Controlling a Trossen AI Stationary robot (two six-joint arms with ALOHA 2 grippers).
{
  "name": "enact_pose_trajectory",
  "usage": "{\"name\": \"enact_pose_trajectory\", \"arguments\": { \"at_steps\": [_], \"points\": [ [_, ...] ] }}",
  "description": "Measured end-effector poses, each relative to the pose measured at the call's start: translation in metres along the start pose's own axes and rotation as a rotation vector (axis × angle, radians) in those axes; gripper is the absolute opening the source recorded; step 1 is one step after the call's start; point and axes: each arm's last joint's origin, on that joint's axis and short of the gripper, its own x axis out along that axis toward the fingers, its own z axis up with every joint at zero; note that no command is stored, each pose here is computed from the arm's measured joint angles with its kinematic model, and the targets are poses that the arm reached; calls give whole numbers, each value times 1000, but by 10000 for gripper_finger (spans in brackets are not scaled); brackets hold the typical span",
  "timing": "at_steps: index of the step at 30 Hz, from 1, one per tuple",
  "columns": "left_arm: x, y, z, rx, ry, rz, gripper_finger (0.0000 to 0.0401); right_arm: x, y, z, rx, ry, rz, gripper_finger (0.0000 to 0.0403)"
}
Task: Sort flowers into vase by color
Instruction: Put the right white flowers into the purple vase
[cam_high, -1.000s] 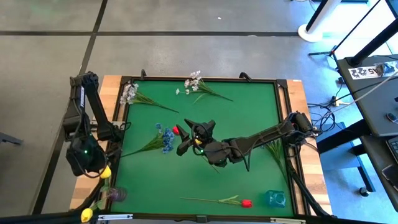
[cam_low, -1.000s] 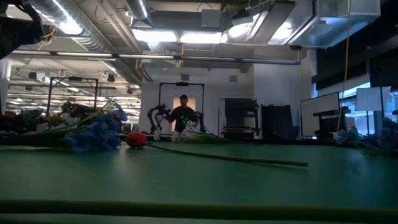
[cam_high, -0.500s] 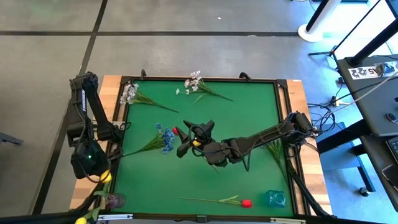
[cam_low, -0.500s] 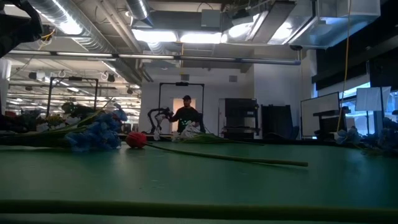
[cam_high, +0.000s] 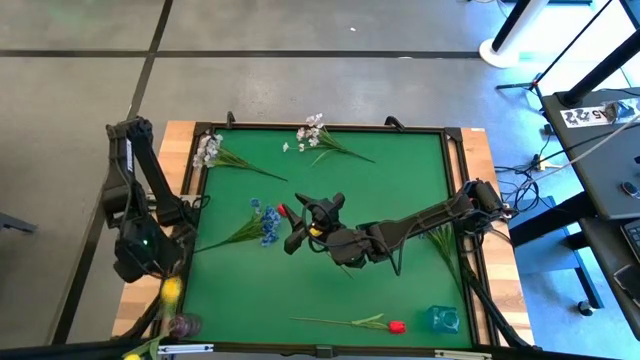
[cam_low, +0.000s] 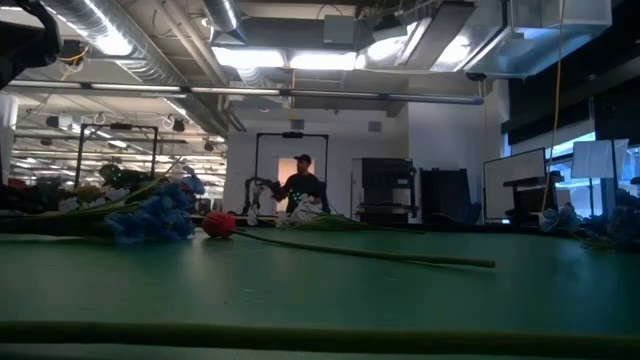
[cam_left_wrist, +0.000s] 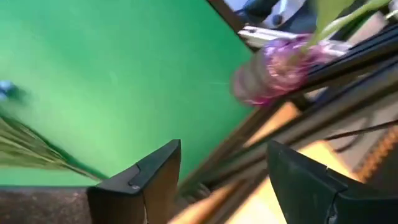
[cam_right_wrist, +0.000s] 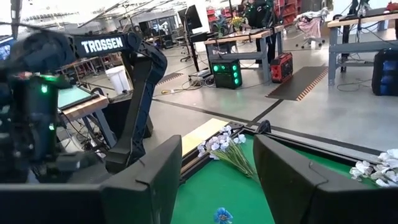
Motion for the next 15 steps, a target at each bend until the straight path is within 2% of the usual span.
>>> {"name": "enact_pose_trajectory", "arguments": {
  "at_steps": [5, 8, 11, 15],
  "points": [
    [-29, -7, 9, -110, -8, -121, 213, 0, 0, 0, -12, -3, 1, 198],
    [-49, -8, 12, -175, -34, -120, 205, 0, 1, 0, -9, 9, 35, 198],
    [-59, -3, 11, -237, -97, -21, 200, 6, -2, 0, -27, 37, 78, 198],
    [-50, 9, 12, -382, -156, 217, 200, 16, -9, -5, -92, 100, 94, 198]
  ]
}}
